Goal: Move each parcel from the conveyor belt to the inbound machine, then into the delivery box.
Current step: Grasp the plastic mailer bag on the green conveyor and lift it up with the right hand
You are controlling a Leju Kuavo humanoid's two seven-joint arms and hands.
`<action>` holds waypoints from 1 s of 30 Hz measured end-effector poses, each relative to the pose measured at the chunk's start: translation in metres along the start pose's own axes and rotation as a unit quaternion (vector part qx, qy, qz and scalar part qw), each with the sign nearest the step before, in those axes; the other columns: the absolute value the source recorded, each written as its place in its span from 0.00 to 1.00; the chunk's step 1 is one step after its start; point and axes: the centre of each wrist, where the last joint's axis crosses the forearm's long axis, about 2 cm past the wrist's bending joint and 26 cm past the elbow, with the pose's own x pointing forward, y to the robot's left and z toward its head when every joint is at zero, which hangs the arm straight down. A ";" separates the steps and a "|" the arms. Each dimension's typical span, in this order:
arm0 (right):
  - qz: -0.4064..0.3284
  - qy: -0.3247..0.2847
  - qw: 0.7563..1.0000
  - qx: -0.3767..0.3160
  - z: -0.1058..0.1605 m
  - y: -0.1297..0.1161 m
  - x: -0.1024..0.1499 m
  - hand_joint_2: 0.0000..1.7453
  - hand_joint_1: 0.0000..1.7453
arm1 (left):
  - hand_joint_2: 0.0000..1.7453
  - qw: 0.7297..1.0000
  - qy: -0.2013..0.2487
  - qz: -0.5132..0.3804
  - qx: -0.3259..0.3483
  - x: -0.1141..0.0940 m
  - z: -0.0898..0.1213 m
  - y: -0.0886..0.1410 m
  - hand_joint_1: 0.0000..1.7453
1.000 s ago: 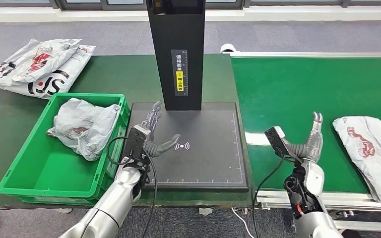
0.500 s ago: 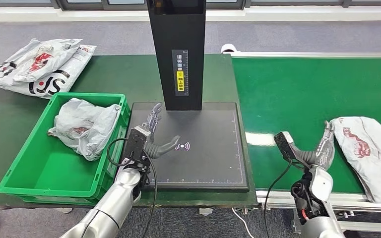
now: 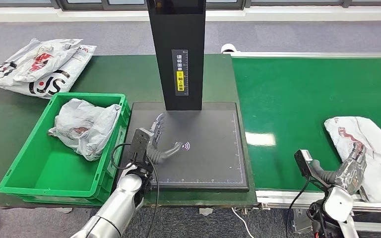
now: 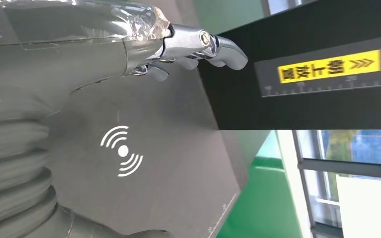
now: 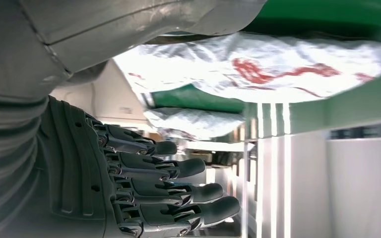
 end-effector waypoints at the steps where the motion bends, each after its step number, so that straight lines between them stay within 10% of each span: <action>1: 0.001 0.003 1.000 0.001 0.001 0.000 -0.001 1.00 0.00 | 1.00 1.000 0.003 0.000 0.001 -0.001 0.001 -0.001 0.00; 30: 0.019 0.030 0.999 0.016 0.011 0.008 0.011 1.00 0.00 | 1.00 0.999 0.021 0.013 0.020 -0.011 0.017 -0.003 0.00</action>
